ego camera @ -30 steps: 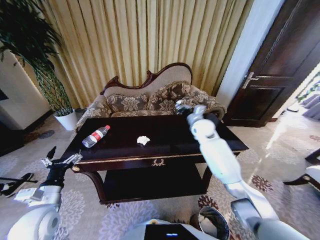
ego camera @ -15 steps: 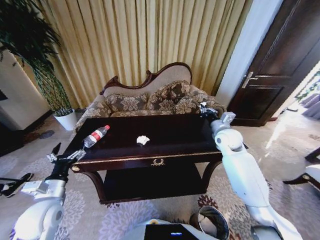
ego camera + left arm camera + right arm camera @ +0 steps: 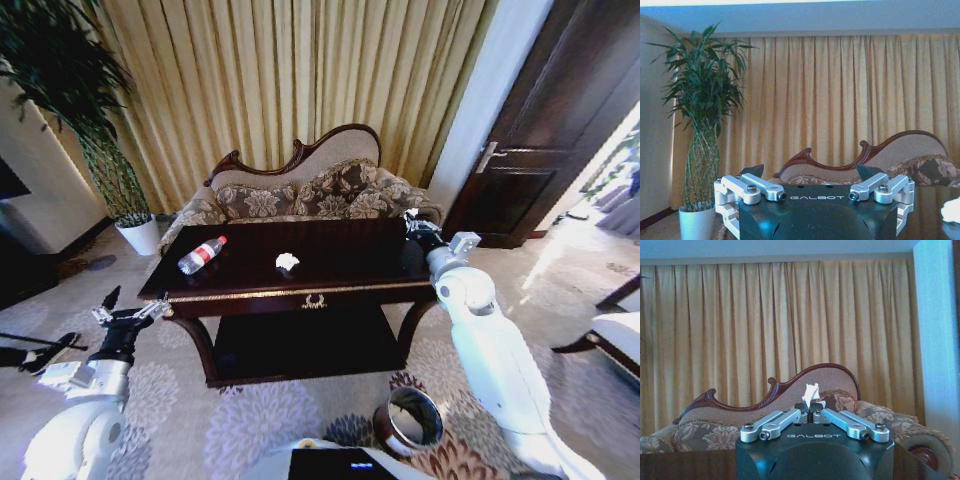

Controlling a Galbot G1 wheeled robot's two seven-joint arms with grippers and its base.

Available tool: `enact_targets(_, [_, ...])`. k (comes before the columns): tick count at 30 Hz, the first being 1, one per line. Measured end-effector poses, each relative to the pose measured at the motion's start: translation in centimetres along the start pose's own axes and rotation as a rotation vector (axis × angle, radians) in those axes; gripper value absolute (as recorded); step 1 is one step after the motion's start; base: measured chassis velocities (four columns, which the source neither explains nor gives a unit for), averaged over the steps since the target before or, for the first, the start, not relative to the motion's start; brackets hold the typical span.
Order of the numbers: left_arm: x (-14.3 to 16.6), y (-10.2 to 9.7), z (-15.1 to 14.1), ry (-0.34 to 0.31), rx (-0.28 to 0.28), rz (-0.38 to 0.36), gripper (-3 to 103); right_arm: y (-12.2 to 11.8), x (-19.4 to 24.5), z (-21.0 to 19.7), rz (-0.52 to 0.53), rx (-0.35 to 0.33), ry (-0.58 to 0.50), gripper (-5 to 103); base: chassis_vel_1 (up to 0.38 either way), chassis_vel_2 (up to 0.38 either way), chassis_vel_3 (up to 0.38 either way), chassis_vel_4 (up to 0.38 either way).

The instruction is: Move to the front of the table and place the trash on the table into the trash bin.

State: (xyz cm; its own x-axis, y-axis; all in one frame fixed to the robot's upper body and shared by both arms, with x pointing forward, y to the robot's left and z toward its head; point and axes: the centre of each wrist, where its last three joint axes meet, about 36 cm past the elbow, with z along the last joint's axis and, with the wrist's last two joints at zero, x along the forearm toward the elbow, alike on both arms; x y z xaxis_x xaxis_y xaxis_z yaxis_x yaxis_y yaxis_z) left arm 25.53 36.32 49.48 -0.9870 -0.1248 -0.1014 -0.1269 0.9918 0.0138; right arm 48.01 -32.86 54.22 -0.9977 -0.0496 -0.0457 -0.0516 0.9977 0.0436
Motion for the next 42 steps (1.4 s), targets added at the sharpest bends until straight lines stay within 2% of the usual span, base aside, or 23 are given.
enact_targets(9, [0.0,0.0,0.2,0.003,0.002,0.001,100,-0.4,0.5,2.7,0.042,0.032,0.023,1,0.218,-0.218,-0.202,0.21])
enact_targets(18, [0.1,0.4,0.9,0.003,0.004,-0.007,100,-0.8,2.2,8.5,0.103,0.049,0.11,1,0.094,-0.087,-0.092,0.1])
enact_targets(23, [0.1,0.7,1.5,0.002,0.008,-0.008,100,-2.0,5.2,16.5,0.179,0.032,0.311,1,0.0,0.0,0.0,0.0])
enact_targets(24, [0.1,0.7,1.5,0.002,0.008,-0.008,100,-2.0,5.2,16.5,0.179,0.032,0.311,1,0.0,0.0,0.0,0.0])
enact_targets(26, [0.1,0.9,1.8,0.002,0.01,-0.012,100,-2.4,6.7,20.1,0.21,0.025,0.4,1,0.0,0.0,0.0,0.0])
enact_targets(27, [0.1,0.9,1.8,0.002,0.01,-0.012,100,-2.4,6.7,20.1,0.21,0.025,0.4,1,0.0,0.0,0.0,0.0])
enact_targets(29, [0.0,0.9,2.0,-0.001,0.017,-0.017,100,-2.7,8.4,24.0,0.244,0.015,0.504,1,0.0,0.0,0.0,0.0])
enact_targets(30, [-0.1,0.9,2.0,-0.007,0.025,-0.02,100,-2.9,9.5,26.5,0.266,0.025,0.568,1,0.0,0.0,0.0,0.0])
enact_targets(31, [-0.1,0.9,2.0,-0.007,0.025,-0.02,100,-2.9,9.5,26.5,0.266,0.025,0.568,1,0.0,0.0,0.0,0.0])
enact_targets(34, [-0.4,1.1,2.1,-0.01,0.03,-0.024,100,-3.3,11.1,30.7,0.307,0.04,0.676,1,0.0,0.0,0.0,0.0])
enact_targets(38, [-0.5,1.2,2.3,-0.006,0.03,-0.024,100,-3.5,11.1,33.4,0.332,0.042,0.718,1,0.0,0.0,0.0,0.0])
enact_targets(42, [-0.6,1.4,2.6,-0.001,0.03,-0.024,100,-3.9,8.7,36.1,0.36,0.048,0.751,1,0.0,0.0,0.0,0.0])
